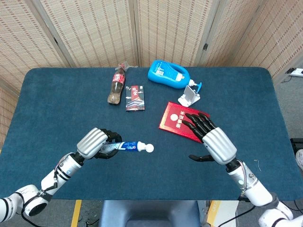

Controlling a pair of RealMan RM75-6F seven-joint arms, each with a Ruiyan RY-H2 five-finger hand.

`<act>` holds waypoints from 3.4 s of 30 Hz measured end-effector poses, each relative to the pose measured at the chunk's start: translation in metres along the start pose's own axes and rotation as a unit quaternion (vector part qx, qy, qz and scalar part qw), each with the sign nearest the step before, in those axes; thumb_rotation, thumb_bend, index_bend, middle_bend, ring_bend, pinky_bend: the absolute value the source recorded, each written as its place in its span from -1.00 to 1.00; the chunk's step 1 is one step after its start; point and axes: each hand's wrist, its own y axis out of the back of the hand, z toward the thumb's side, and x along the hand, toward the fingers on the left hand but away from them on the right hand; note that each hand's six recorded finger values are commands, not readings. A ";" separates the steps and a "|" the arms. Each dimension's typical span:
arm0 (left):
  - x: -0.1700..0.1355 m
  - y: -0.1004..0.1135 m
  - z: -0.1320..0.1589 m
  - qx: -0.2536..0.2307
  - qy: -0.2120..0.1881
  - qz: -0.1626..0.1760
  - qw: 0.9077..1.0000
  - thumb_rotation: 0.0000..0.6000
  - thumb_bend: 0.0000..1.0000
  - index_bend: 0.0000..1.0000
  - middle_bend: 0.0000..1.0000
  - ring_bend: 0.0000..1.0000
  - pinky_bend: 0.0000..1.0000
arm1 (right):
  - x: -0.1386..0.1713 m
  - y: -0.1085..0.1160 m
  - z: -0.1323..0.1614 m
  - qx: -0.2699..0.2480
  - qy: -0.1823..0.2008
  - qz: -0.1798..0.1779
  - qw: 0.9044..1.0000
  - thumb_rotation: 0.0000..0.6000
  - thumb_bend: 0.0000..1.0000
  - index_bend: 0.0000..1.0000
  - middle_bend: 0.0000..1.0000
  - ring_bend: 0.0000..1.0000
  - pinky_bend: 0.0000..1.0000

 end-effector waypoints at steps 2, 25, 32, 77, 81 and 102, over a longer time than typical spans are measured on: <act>-0.001 0.002 0.003 -0.007 -0.002 -0.001 1.000 1.00 0.17 0.55 0.63 0.52 0.21 | -0.011 -0.005 0.009 -0.002 0.014 0.001 1.000 0.85 -1.00 -1.00 -1.00 -1.00 -1.00; -0.006 0.016 0.022 -0.078 -0.032 0.007 0.996 1.00 0.19 0.57 0.66 0.55 0.20 | -0.064 -0.026 0.067 -0.002 0.097 -0.020 0.995 0.85 -1.00 -1.00 -1.00 -1.00 -1.00; -0.005 0.012 0.022 -0.053 -0.033 0.004 0.998 1.00 0.19 0.57 0.66 0.55 0.20 | -0.076 -0.026 0.074 0.008 0.107 -0.028 0.994 0.86 -1.00 -1.00 -1.00 -1.00 -1.00; -0.010 0.017 0.014 -0.078 -0.034 0.084 0.993 1.00 0.20 0.57 0.66 0.55 0.20 | -0.087 -0.017 0.105 -0.082 0.128 0.010 0.988 -0.82 -1.00 -1.00 -1.00 -1.00 -1.00; -0.008 0.015 0.018 -0.076 -0.034 0.080 0.993 1.00 0.20 0.57 0.66 0.55 0.20 | -0.092 -0.018 0.114 -0.096 0.134 0.014 0.986 -0.94 -1.00 -1.00 -1.00 -1.00 -1.00; -0.006 0.024 0.029 -0.112 -0.047 0.095 0.988 1.00 0.20 0.57 0.66 0.55 0.20 | -0.106 -0.028 0.130 -0.107 0.145 0.008 0.984 -0.97 -1.00 -1.00 -1.00 -1.00 -1.00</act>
